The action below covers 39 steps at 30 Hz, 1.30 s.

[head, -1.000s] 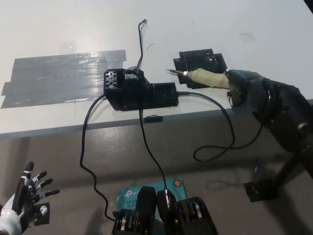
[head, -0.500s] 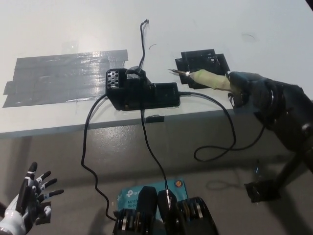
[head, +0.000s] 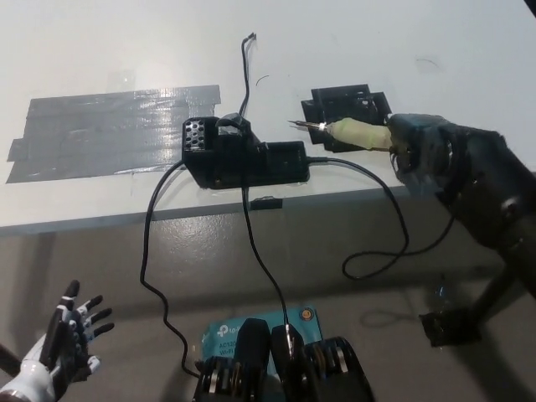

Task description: The robot uses its right hand to grab and lift the soldering gun kept on the middle of the table and puts it in its base

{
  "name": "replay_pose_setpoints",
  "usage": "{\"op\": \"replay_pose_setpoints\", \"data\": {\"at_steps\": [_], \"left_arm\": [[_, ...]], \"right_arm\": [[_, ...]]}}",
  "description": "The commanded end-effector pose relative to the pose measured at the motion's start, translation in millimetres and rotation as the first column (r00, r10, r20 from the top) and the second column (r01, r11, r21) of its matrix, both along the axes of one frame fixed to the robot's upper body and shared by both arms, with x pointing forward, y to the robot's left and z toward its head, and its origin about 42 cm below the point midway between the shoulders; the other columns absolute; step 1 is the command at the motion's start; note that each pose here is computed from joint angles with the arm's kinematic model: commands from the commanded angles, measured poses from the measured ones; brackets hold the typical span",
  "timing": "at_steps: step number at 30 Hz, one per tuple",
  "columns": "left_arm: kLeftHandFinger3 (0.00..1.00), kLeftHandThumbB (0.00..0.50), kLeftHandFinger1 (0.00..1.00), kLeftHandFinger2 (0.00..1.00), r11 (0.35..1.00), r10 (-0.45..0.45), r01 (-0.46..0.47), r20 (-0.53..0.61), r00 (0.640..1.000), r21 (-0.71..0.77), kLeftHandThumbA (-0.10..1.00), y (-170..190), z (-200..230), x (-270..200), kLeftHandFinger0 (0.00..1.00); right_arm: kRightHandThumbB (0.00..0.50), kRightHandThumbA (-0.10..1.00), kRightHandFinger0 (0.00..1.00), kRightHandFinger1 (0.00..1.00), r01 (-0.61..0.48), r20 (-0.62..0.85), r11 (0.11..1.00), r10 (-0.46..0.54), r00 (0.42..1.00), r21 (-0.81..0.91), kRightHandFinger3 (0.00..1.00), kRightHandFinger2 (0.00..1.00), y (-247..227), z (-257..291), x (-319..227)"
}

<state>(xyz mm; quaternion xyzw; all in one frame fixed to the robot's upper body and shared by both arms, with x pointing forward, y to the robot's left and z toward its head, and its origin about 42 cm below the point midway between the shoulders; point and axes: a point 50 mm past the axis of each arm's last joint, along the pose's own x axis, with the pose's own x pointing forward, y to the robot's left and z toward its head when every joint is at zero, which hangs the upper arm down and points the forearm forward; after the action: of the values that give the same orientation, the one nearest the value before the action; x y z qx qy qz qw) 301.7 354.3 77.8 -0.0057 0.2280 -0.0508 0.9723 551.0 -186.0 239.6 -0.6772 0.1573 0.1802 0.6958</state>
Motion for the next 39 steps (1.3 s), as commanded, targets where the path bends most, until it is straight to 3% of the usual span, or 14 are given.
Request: {"op": "replay_pose_setpoints", "data": {"at_steps": [1,4,10,12,16,19,21,24,27,28,31,35,37,39], "left_arm": [[1.00,0.333,1.00,1.00,0.996,-0.068,0.064,0.058,0.996,0.060,1.00,6,15,7,0.96],[1.00,0.321,1.00,1.00,0.993,-0.096,0.092,0.057,0.994,0.076,1.00,5,15,7,1.00],[1.00,0.330,1.00,1.00,0.988,-0.132,0.127,0.046,0.990,0.091,1.00,4,12,8,1.00],[1.00,0.292,1.00,1.00,0.986,-0.139,0.134,0.042,0.989,0.096,1.00,3,13,6,1.00],[1.00,0.277,1.00,1.00,0.983,-0.155,0.151,0.034,0.987,0.104,1.00,5,11,7,1.00],[1.00,0.274,1.00,1.00,0.980,-0.166,0.161,0.036,0.985,0.115,1.00,5,12,8,1.00],[1.00,0.278,1.00,1.00,0.979,-0.169,0.164,0.033,0.985,0.119,1.00,6,12,8,1.00],[1.00,0.242,1.00,1.00,0.983,-0.151,0.147,0.031,0.988,0.106,1.00,8,12,8,1.00],[1.00,0.232,1.00,1.00,0.984,-0.147,0.142,0.032,0.989,0.108,1.00,9,13,8,1.00],[1.00,0.243,1.00,1.00,0.984,-0.148,0.144,0.033,0.988,0.106,1.00,9,13,8,1.00],[1.00,0.246,1.00,1.00,0.984,-0.145,0.141,0.031,0.989,0.108,1.00,10,13,7,1.00],[1.00,0.243,1.00,1.00,0.984,-0.139,0.134,0.036,0.990,0.120,1.00,12,14,7,1.00],[1.00,0.241,1.00,1.00,0.984,-0.140,0.135,0.035,0.990,0.119,1.00,14,15,9,1.00],[1.00,0.244,1.00,1.00,0.984,-0.138,0.133,0.038,0.990,0.119,1.00,15,15,9,1.00]], "right_arm": [[0.332,-0.10,0.00,0.00,0.042,-0.028,0.990,-0.046,0.999,-0.133,1.00,0.20,-4,-43,-19],[0.272,-0.10,0.00,0.00,0.034,-0.021,0.980,-0.039,0.999,-0.194,1.00,0.12,-4,-52,-25],[0.068,-0.10,0.00,0.10,0.015,-0.009,0.949,-0.019,1.000,-0.314,1.00,0.24,-10,-71,-34],[0.137,-0.09,0.00,0.09,0.010,0.004,0.931,-0.010,1.000,-0.365,0.90,0.21,-13,-77,-36],[0.002,0.04,0.00,0.14,0.022,0.041,0.909,-0.006,0.999,-0.415,0.87,0.28,-21,-90,-43],[0.012,0.01,0.00,0.21,0.029,0.086,0.914,0.007,0.996,-0.406,0.79,0.37,-27,-92,-46],[0.004,-0.03,0.00,0.36,0.036,0.109,0.925,0.006,0.994,-0.379,0.82,0.61,-27,-91,-46],[0.067,-0.10,0.05,0.44,0.070,0.202,0.980,-0.032,0.979,-0.185,0.95,0.71,-29,-80,-44],[0.002,-0.01,0.05,0.44,0.091,0.269,0.993,-0.069,0.961,-0.071,0.78,0.68,-31,-73,-44],[0.000,-0.02,0.00,0.36,0.084,0.298,0.996,-0.068,0.952,-0.043,0.60,0.60,-32,-70,-44],[0.000,-0.03,0.00,0.24,0.075,0.377,0.996,-0.090,0.922,0.052,0.44,0.51,-33,-62,-44],[0.000,-0.05,0.00,0.17,0.047,0.463,0.987,-0.113,0.879,0.153,0.55,0.46,-33,-49,-41],[0.000,0.03,0.00,0.19,0.031,0.497,0.981,-0.123,0.859,0.190,0.50,0.46,-35,-39,-39],[0.000,-0.07,0.00,0.20,0.007,0.524,0.976,-0.122,0.843,0.217,0.23,0.50,-38,-31,-38]]}}
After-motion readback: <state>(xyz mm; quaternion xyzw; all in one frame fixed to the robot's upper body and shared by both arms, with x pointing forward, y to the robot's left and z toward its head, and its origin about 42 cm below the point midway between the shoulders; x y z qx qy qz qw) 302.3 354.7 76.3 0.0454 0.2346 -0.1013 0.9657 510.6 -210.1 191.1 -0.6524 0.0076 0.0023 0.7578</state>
